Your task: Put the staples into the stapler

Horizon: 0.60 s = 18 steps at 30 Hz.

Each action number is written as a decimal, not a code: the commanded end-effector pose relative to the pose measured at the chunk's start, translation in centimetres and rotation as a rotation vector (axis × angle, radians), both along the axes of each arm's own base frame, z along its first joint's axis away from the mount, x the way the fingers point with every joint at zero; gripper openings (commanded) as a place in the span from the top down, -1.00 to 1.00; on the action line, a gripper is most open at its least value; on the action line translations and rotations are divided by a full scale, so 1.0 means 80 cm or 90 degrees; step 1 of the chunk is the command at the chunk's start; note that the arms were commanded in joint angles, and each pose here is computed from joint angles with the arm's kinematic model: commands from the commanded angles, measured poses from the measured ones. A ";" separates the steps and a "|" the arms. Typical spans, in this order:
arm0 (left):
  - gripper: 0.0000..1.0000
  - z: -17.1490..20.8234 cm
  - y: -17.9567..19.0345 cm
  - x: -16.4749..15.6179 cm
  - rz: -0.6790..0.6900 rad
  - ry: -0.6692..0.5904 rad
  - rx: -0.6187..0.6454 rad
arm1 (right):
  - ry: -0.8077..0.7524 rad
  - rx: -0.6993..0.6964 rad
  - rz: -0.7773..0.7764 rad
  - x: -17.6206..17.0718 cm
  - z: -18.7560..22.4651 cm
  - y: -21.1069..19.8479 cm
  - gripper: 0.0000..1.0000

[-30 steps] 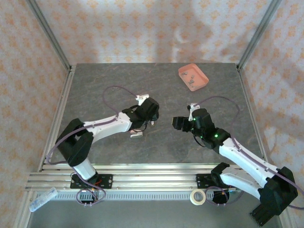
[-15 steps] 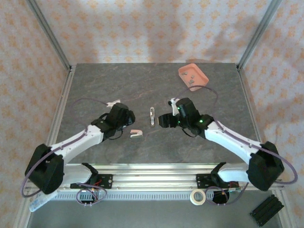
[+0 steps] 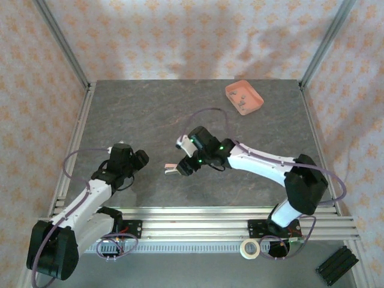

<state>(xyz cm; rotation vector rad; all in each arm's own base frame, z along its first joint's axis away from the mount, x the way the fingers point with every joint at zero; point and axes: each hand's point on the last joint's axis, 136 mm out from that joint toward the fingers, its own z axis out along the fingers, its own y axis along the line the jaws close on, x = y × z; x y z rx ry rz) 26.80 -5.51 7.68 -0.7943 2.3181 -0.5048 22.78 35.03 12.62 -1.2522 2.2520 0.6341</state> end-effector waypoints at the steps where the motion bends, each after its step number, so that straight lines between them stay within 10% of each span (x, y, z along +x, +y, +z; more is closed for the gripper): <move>1: -0.19 0.000 -0.010 -0.001 -0.008 -0.006 -0.047 | -0.065 -0.051 0.144 -0.013 -0.013 0.006 -0.40; 18: -0.19 -0.017 -0.008 0.001 0.008 0.005 -0.085 | -0.132 -0.142 0.290 0.023 -0.082 0.038 -0.46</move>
